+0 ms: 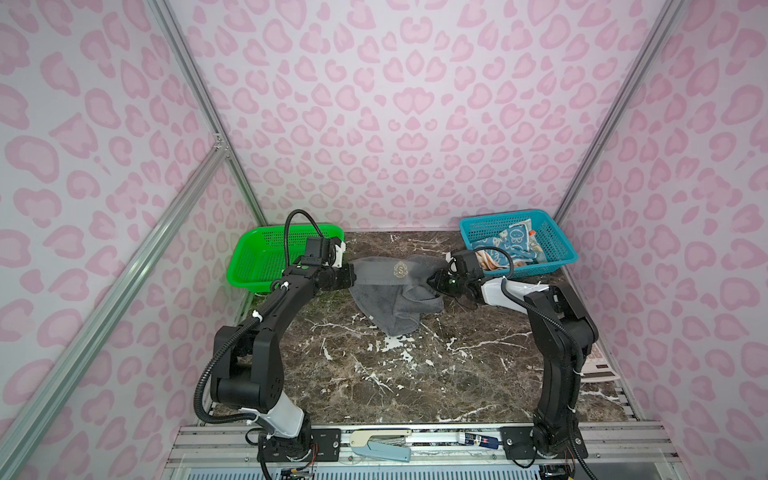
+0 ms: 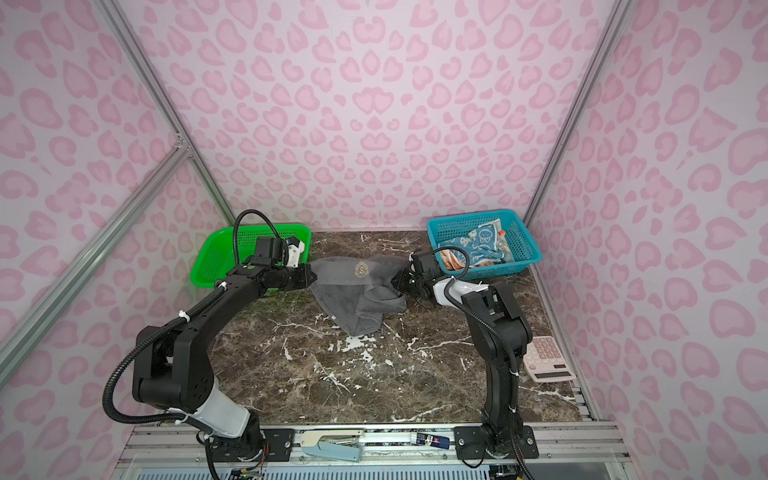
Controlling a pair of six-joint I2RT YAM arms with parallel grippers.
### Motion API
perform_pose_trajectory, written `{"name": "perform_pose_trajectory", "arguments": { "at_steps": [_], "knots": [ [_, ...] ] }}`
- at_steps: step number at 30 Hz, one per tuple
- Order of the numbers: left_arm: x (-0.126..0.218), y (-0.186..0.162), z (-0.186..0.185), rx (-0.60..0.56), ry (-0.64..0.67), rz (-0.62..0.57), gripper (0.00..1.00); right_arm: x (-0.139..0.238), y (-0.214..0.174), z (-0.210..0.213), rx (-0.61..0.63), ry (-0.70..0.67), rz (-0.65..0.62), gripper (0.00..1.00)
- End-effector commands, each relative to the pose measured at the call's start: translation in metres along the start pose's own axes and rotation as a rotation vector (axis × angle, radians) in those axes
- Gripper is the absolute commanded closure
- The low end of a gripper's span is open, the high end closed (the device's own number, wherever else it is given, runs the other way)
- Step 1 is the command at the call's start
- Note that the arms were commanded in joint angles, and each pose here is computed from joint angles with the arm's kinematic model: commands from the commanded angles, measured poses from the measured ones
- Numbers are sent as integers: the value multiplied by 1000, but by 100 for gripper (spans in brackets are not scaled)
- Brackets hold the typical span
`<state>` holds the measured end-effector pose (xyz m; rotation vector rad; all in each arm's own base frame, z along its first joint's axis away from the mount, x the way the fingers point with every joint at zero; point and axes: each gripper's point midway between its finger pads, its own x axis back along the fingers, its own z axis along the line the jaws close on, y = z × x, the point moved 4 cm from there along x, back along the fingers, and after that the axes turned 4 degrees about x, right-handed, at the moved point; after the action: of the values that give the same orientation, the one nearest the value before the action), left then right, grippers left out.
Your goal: Fold and stack the towels
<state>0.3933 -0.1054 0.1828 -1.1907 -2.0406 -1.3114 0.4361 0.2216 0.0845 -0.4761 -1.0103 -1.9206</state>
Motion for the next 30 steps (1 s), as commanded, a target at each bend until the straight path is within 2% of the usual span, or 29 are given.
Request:
{"name": "perform_pose_trajectory", "arguments": {
  "at_steps": [1,2,5,12,18,21,23,25,30],
  "knots": [
    [1,5,0,-17,4,-10,96,7,12,16,24,71,-53,82],
    [2,6,0,-19,4,-14,96,12,15,20,43,70,-64,89],
    [6,11,-3,-28,2,-26,96,29,23,26,103,46,-81,100],
    [29,37,-21,-63,-32,-104,97,78,44,37,266,-33,-92,100],
    [50,51,-39,-99,-77,-151,96,118,38,43,379,-43,-75,100],
    [50,44,-39,-108,-91,-128,96,129,14,37,419,-32,18,95],
    [41,31,-31,-98,-78,-91,96,131,-6,20,403,-95,102,89],
    [32,22,-24,-80,-69,-59,97,131,-22,-1,364,-178,151,88],
    [15,12,-14,-49,-55,-11,96,139,-33,-36,291,-380,133,63]
  ]
}}
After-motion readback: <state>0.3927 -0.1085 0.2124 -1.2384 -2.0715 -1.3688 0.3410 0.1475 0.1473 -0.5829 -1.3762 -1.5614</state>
